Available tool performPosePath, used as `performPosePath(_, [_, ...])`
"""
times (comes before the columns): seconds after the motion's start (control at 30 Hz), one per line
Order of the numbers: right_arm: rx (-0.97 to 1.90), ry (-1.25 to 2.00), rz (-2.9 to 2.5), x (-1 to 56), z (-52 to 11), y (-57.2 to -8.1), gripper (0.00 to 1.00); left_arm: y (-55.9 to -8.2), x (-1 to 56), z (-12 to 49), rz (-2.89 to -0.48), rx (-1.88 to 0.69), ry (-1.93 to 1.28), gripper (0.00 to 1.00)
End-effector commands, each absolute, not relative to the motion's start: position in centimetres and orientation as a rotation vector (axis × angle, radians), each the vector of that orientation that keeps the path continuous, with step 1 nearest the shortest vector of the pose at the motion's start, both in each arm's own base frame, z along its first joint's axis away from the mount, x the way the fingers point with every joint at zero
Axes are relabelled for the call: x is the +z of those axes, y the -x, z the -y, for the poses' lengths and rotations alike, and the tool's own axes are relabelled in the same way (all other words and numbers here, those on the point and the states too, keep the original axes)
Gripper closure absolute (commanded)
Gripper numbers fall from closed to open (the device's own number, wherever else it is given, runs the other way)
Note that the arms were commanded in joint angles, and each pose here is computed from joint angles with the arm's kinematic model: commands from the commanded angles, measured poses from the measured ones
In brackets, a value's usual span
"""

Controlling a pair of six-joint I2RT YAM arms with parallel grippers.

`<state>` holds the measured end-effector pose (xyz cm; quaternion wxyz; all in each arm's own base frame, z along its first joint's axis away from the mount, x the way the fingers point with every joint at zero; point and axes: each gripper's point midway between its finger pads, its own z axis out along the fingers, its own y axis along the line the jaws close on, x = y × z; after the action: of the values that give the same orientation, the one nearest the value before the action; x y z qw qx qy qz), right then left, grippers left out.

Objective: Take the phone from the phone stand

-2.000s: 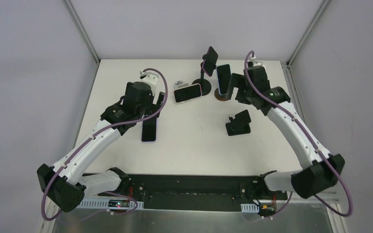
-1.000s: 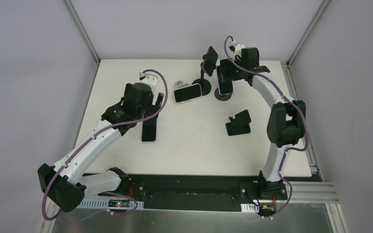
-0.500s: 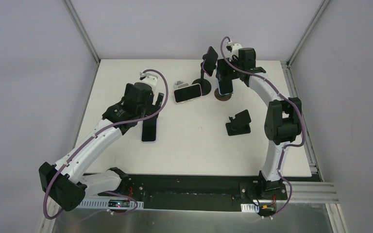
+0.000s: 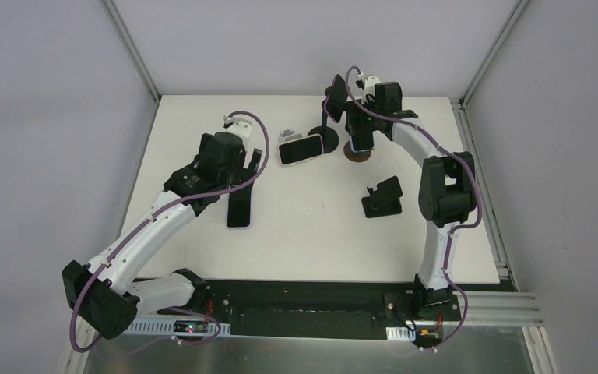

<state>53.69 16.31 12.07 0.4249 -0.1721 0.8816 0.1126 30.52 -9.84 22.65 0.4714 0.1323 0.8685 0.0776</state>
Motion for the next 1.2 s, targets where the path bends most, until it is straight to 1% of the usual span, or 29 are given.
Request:
performPosePath(0.0, [0.255,0.453,-2.122,14.6,-16.9,-55.1,0.26,-30.8,23.3,9.6,-2.109,0.190,-0.321,0.01])
performPosePath(0.17, [0.248,0.461,-2.096,15.8,-17.0,-54.8,0.41,-30.8,23.3,9.5,-2.110,0.191,-0.319,0.01])
performPosePath(0.2, [0.248,0.459,-2.084,16.2,-16.9,-54.8,0.42,-30.8,23.3,9.5,-2.111,0.190,-0.321,0.01])
performPosePath(0.7, [0.240,0.420,-1.926,23.4,-16.3,-53.3,0.44,-30.8,23.3,9.5,-2.110,0.192,-0.320,0.01])
performPosePath(0.93, [0.210,0.393,-1.912,24.4,-15.4,-52.1,0.44,-30.8,23.3,9.4,-2.110,0.196,-0.316,0.01])
performPosePath(1.17, [0.176,0.296,-1.906,25.5,-13.7,-49.5,0.45,-30.8,23.6,9.1,-2.102,0.208,-0.295,0.01])
